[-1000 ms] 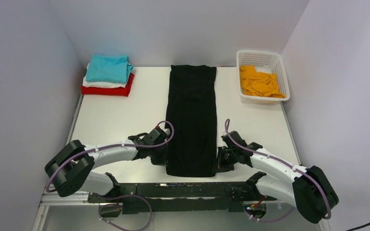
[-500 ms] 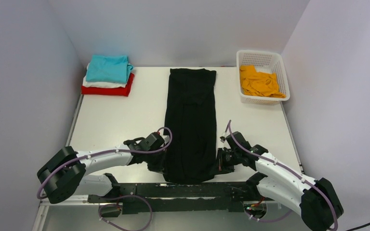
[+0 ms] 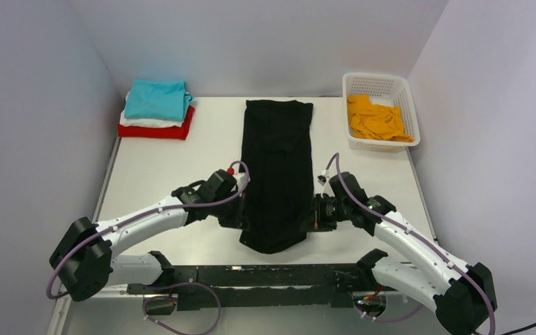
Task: Fold and stack the t-shirts
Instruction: Fold the folded rectangular tshirt in 1/3 of the way, then grab one side of the 2/3 rectangular tshirt with both arms, then fold the long partially folded tshirt into a neat square
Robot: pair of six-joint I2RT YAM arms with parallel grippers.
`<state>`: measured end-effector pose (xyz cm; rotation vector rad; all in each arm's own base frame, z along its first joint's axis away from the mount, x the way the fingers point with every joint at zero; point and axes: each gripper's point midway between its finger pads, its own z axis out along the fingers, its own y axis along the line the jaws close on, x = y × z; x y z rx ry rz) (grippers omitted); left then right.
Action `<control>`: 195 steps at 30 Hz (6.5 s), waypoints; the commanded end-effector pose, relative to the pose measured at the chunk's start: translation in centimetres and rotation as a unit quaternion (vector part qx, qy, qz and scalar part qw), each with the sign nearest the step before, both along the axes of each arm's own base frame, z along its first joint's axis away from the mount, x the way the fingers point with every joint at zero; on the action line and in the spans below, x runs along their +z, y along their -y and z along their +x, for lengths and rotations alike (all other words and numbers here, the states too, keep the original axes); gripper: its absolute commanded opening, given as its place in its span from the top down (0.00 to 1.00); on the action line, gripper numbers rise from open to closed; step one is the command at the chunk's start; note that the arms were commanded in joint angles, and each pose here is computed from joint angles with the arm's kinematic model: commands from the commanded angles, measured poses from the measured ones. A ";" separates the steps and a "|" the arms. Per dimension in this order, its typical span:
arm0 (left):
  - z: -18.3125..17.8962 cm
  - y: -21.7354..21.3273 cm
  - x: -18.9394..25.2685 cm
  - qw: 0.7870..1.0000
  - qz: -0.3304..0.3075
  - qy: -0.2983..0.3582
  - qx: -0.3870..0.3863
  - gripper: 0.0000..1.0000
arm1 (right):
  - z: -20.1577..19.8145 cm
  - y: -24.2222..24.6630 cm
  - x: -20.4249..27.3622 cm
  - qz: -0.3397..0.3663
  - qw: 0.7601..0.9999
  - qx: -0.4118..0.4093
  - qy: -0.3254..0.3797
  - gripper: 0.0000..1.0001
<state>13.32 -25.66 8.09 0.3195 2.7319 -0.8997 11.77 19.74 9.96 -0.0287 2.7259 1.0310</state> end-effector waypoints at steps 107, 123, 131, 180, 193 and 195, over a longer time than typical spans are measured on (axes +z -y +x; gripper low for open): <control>22.5 -4.5 -8.0 0.976 0.058 -0.031 0.206 0.68 | 44.8 -1.4 2.6 -0.042 0.952 -0.076 0.294 0.00; 20.5 -5.5 -9.6 0.969 0.095 -0.019 0.226 1.00 | 22.8 4.0 -2.5 -0.044 0.983 -0.124 0.131 0.00; 19.8 -5.2 -9.9 0.970 0.089 -0.023 0.225 1.00 | 22.5 2.8 -4.9 0.015 0.980 -0.172 0.104 0.10; 5.1 -4.0 6.5 0.991 -0.044 0.087 0.091 1.00 | 6.3 0.8 5.7 0.099 0.995 -0.021 0.010 1.00; 16.5 -5.3 12.7 0.960 -0.108 0.175 0.191 1.00 | 16.4 0.6 10.5 0.127 0.983 -0.085 0.105 1.00; 18.1 -5.5 13.0 0.956 -0.111 0.177 0.208 1.00 | 18.1 0.8 10.9 0.135 0.978 -0.109 0.119 1.00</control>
